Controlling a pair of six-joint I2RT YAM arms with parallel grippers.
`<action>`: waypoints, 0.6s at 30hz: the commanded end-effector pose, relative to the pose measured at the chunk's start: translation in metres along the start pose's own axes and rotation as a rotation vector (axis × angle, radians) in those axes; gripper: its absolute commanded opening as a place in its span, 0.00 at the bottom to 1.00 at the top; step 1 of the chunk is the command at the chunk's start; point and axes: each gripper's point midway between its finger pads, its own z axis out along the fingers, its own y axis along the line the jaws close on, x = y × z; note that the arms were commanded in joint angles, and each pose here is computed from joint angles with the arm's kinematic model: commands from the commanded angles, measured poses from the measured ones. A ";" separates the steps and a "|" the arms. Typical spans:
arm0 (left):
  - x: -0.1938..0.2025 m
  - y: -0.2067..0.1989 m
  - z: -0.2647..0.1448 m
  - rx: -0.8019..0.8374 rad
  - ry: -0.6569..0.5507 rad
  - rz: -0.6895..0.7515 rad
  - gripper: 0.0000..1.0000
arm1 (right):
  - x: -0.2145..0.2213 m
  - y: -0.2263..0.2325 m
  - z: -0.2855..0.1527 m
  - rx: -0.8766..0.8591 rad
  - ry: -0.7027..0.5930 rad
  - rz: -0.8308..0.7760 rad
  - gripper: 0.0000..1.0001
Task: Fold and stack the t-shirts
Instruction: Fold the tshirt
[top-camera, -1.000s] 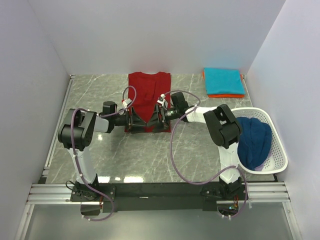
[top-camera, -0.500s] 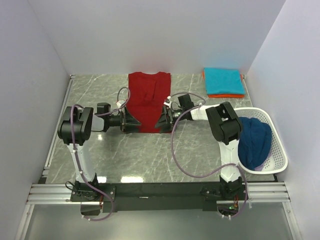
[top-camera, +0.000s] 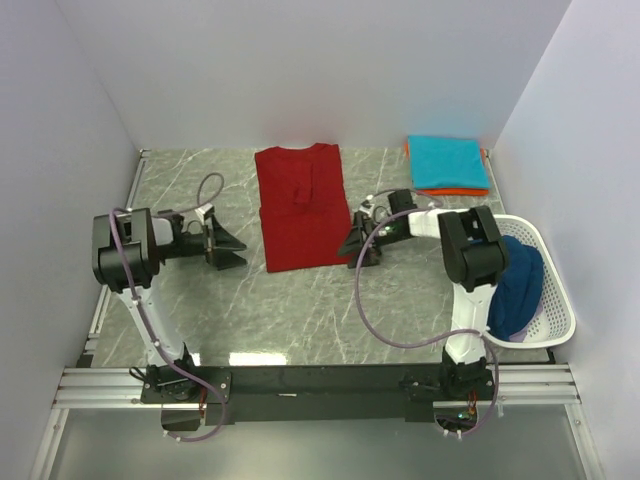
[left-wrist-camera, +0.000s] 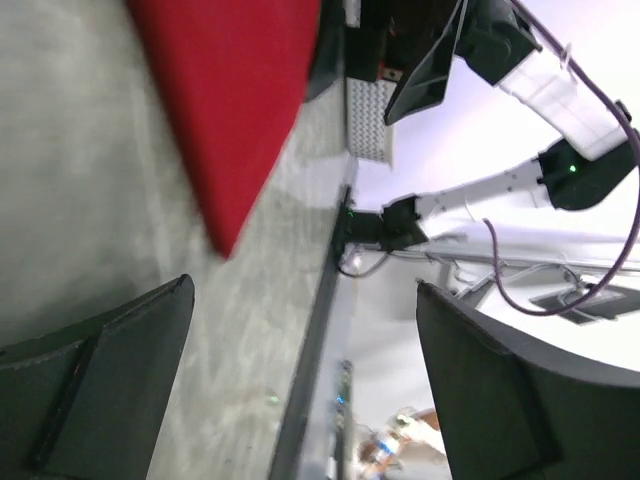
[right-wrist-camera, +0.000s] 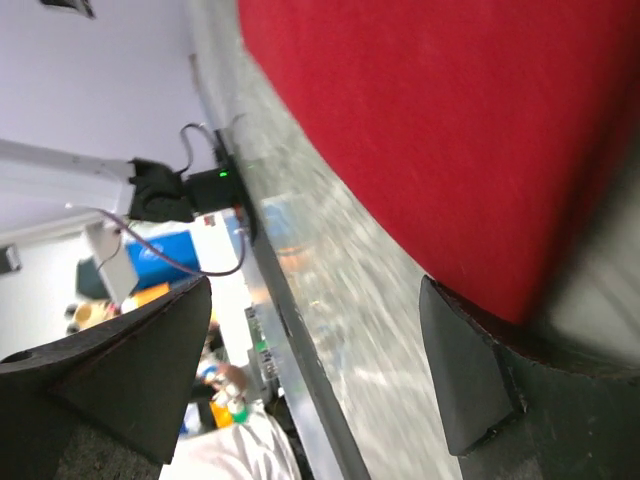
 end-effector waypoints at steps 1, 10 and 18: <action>0.003 0.003 -0.024 -0.042 0.020 0.175 1.00 | 0.002 -0.004 -0.032 0.134 -0.031 -0.042 0.91; -0.052 -0.032 -0.080 -0.451 -0.025 0.646 0.99 | -0.039 0.057 -0.091 0.373 -0.078 -0.466 0.91; -0.062 -0.087 -0.073 -0.784 -0.075 1.380 0.99 | -0.057 0.050 -0.102 0.668 -0.018 -0.955 0.91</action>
